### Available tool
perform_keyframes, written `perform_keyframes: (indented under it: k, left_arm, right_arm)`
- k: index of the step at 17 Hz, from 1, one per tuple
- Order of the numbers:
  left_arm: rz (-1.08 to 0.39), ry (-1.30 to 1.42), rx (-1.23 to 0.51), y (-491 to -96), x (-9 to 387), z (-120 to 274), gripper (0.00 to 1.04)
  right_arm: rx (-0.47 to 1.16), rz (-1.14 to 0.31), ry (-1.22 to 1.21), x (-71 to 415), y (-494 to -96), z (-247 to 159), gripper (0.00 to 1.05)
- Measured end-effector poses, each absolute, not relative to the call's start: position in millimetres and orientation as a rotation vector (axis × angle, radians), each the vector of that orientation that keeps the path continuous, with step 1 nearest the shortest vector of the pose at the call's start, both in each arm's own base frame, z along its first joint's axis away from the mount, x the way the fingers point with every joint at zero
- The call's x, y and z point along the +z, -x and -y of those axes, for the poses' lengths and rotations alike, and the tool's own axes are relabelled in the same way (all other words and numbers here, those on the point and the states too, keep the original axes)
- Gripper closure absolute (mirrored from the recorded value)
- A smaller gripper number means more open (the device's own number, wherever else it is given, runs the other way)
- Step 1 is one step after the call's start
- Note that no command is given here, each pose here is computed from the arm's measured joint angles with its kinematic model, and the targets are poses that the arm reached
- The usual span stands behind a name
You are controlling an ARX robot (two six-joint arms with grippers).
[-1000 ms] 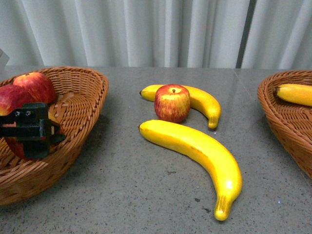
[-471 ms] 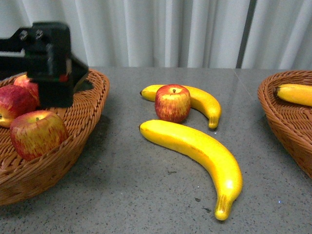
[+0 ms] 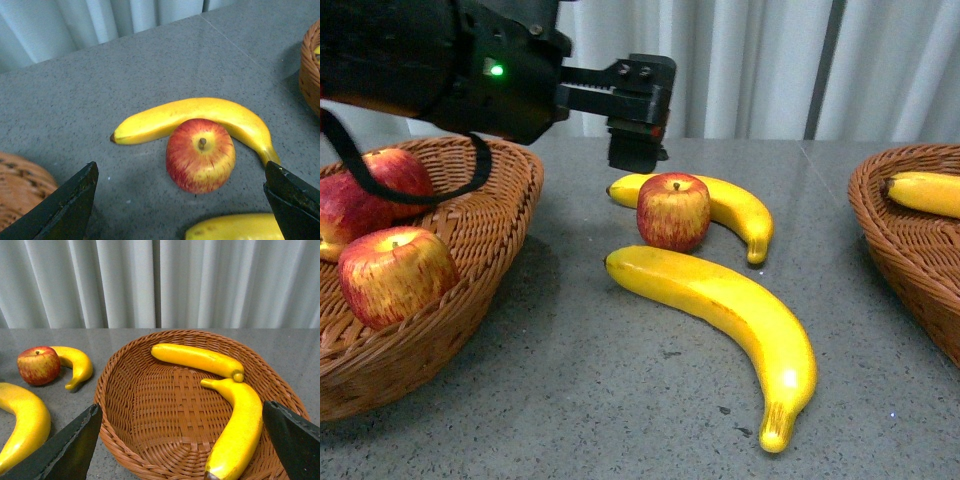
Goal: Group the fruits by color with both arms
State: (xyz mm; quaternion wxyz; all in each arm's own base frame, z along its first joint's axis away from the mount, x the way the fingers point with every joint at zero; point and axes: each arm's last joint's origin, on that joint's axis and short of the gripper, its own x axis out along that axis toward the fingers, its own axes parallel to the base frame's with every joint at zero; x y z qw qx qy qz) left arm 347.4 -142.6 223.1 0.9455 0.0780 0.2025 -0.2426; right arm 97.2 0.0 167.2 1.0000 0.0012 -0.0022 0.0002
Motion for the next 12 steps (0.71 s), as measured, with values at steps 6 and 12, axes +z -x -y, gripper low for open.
perform_keyframes:
  k: [6,12]
  left_arm:
    - [-0.476,-0.242,-0.604,-399,182,184,0.07]
    - [-0.516,-0.260,-0.614,-410,163,190,0.07]
  right_arm:
    - [0.000,0.004,-0.002,167,-97,0,0.07]
    - [0.000,0.004,-0.002,167,-97,0,0.07]
